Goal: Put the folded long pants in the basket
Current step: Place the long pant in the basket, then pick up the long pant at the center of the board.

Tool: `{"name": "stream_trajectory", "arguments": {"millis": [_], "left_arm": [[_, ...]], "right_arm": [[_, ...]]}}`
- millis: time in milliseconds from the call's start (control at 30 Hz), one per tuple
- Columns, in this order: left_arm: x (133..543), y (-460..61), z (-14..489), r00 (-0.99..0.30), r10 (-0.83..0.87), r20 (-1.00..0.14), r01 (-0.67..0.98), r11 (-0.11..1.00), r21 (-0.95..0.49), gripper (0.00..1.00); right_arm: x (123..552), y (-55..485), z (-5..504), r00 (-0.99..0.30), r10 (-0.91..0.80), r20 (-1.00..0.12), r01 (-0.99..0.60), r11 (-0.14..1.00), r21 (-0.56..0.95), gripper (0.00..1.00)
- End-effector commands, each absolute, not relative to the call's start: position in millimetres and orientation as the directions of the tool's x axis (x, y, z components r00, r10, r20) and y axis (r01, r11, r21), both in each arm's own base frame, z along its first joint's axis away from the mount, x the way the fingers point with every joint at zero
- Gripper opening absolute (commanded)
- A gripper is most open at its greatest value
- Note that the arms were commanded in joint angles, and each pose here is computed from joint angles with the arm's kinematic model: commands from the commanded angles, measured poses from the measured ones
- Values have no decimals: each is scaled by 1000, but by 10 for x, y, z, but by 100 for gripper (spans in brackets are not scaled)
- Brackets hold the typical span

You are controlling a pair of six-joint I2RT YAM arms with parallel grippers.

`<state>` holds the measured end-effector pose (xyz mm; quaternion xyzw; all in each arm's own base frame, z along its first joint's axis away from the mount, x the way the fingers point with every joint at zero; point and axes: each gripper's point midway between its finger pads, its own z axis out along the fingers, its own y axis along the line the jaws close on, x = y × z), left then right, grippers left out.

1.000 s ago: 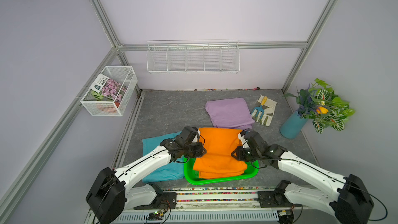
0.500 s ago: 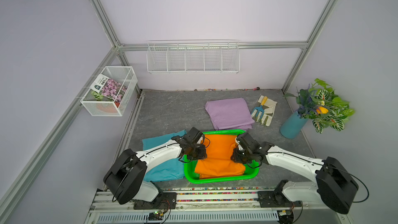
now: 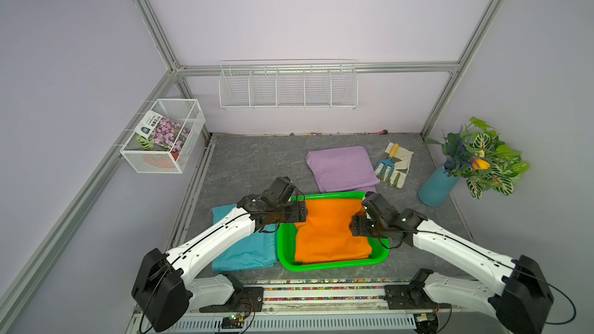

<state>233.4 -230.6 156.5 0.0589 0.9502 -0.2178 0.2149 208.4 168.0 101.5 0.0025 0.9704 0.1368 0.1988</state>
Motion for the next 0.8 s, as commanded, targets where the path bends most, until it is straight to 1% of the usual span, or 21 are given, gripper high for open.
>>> {"name": "stream_trajectory", "arguments": {"millis": [0,100,167,200,233,333,433,500,667,767], "left_arm": [[2485,-2308,1861,-850,29,-526,252,900,-357,85],[2660,-2419,2166,-791,19,-611,302,881,-364,85],[2804,-2481,2344,-742,13,-670,329,878,-348,85],[2867,-2503,2410,-723,12,-691,338,878,-339,86],[2938,-2534,2492,-703,6,-711,346,877,-335,86],[3119,-2626,2597,-666,13,-746,363,879,-310,86],[3331,-2645,2610,-654,-15,-756,323,898,-297,86],[3483,-2659,2596,-643,-26,-765,311,905,-292,86],[3886,-2635,2512,-664,-117,-739,291,869,-400,87],[4118,-2622,2451,-678,-126,-725,311,844,-437,87]], "right_arm": [[2171,1519,1250,-888,44,-459,-51,980,194,86],[2281,1569,1487,-856,28,-516,-87,976,197,88],[2361,1617,1641,-836,23,-548,-107,973,204,92],[2397,1633,1692,-829,21,-558,-113,972,205,94],[2449,1652,1755,-821,19,-571,-121,971,207,98],[2631,1646,1881,-813,15,-583,-134,968,212,99],[2850,1585,1939,-832,54,-551,-113,958,264,99],[3020,1551,1995,-830,68,-553,-111,952,284,99],[3426,1495,2061,-832,65,-551,-112,953,281,98],[3639,1432,1996,-836,78,-544,-85,960,268,98]]}}
